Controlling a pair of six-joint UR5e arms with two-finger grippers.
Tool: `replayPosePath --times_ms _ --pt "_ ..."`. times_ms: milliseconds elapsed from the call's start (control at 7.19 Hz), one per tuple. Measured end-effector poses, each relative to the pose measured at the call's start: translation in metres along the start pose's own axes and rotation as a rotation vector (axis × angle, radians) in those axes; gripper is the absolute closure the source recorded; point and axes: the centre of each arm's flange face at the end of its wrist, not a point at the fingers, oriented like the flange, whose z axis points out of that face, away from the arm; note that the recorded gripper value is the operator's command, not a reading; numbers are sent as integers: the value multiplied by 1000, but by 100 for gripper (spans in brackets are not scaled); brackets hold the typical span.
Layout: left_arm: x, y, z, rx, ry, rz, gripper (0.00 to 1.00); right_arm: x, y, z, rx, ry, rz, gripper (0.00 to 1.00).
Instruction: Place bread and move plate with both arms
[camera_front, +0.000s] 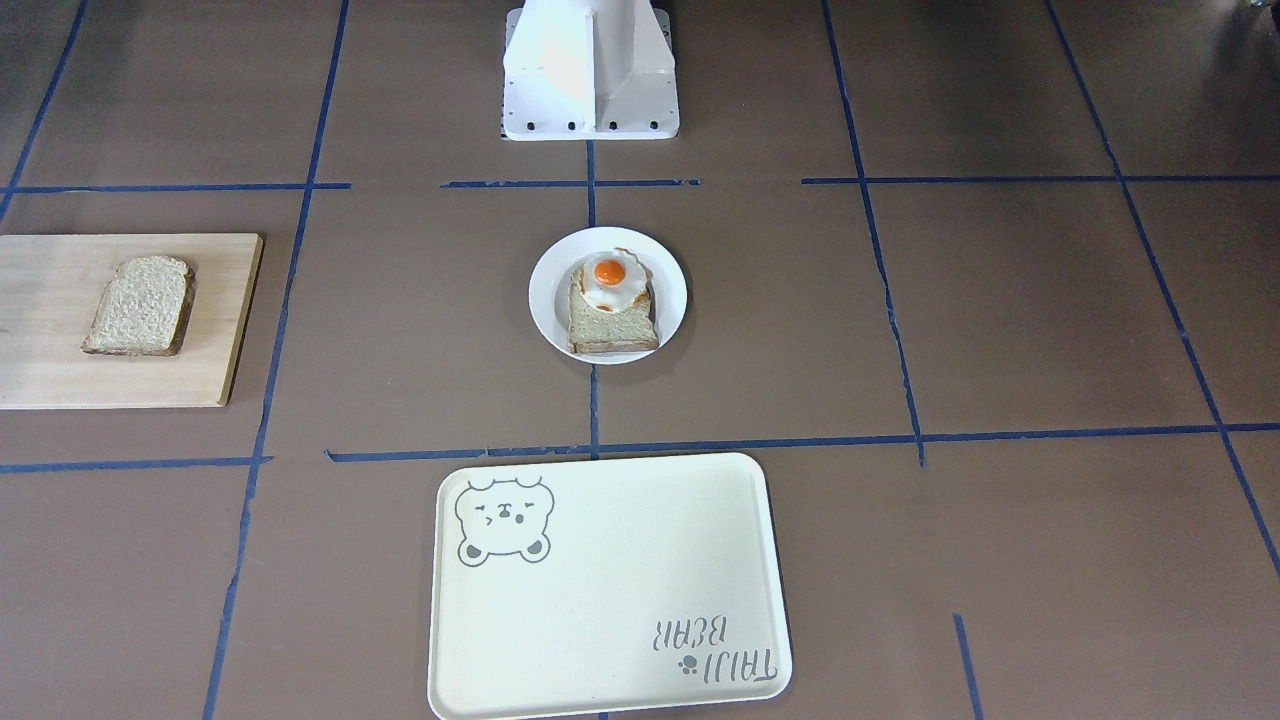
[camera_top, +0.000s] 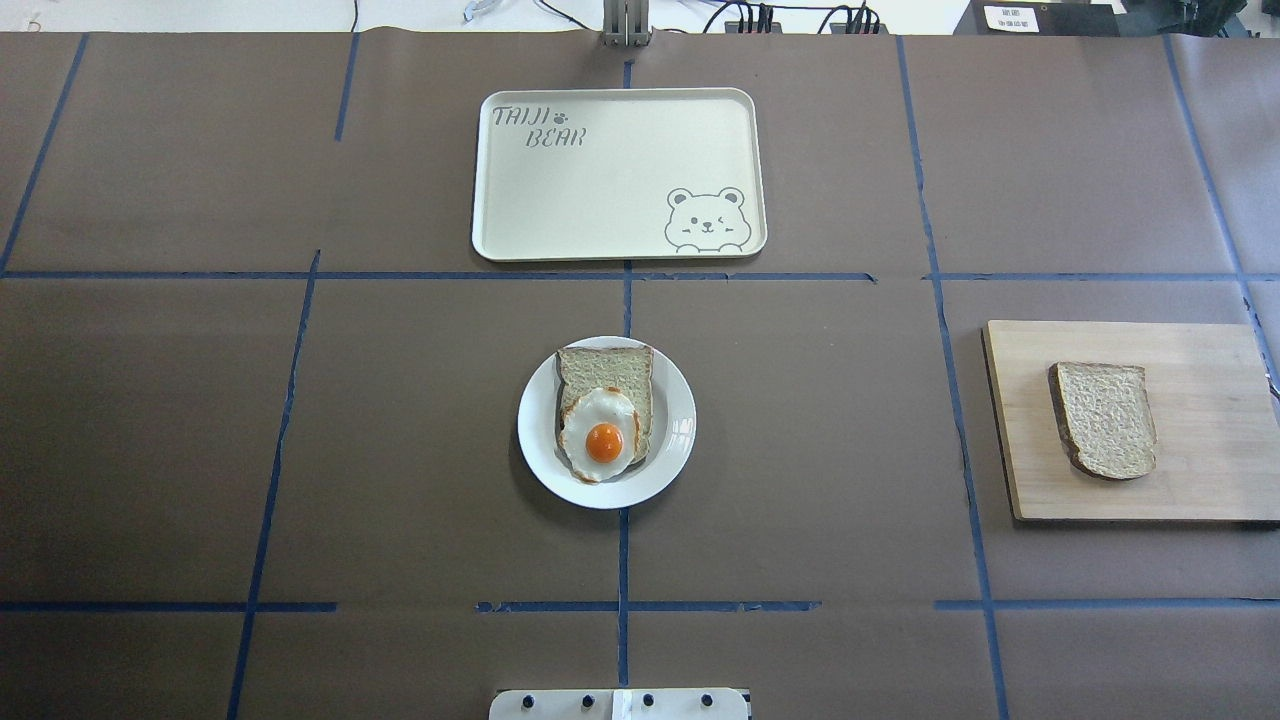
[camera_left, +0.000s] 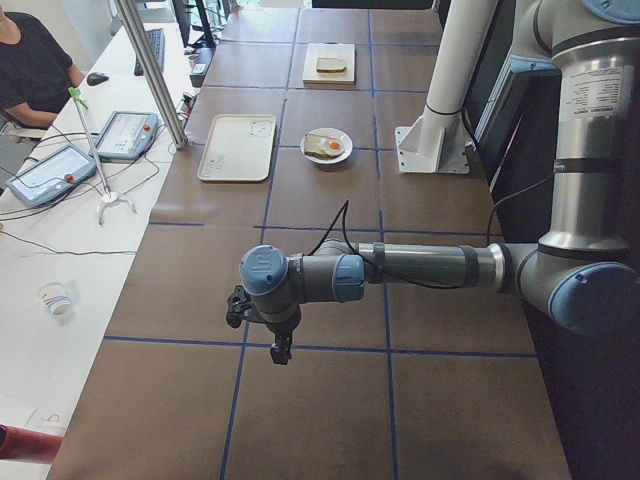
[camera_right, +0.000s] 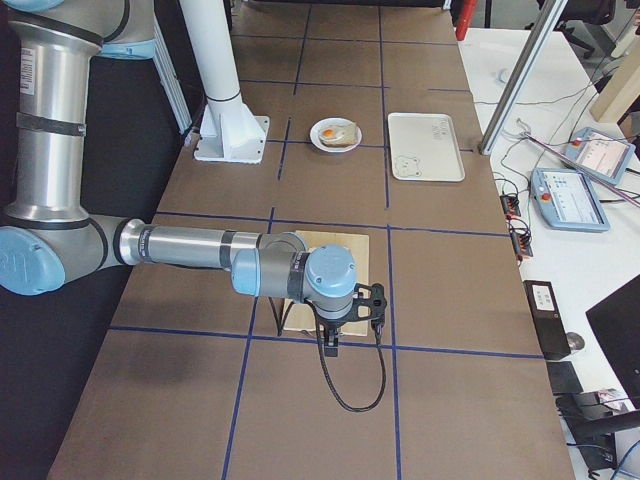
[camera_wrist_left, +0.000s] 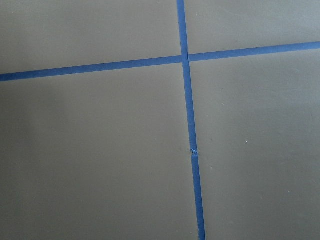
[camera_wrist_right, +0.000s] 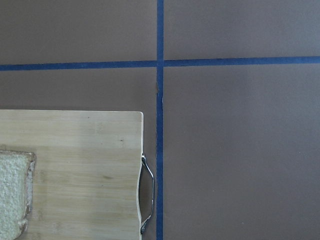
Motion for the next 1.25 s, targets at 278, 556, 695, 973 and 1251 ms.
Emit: replayPosePath --times_ms 278,556,695,973,1251 --pt "0 0 0 0 0 0 0 0 0 0 1 0 -1 1" --pt "0 0 0 0 1 0 0 1 1 1 0 -4 1 1" --pt "0 0 0 0 1 0 0 1 1 1 -1 -4 1 0" --pt "0 -1 0 1 0 1 0 2 2 3 -4 -4 3 0" --pt "1 -1 -1 2 0 1 0 2 1 3 -4 -4 2 0"
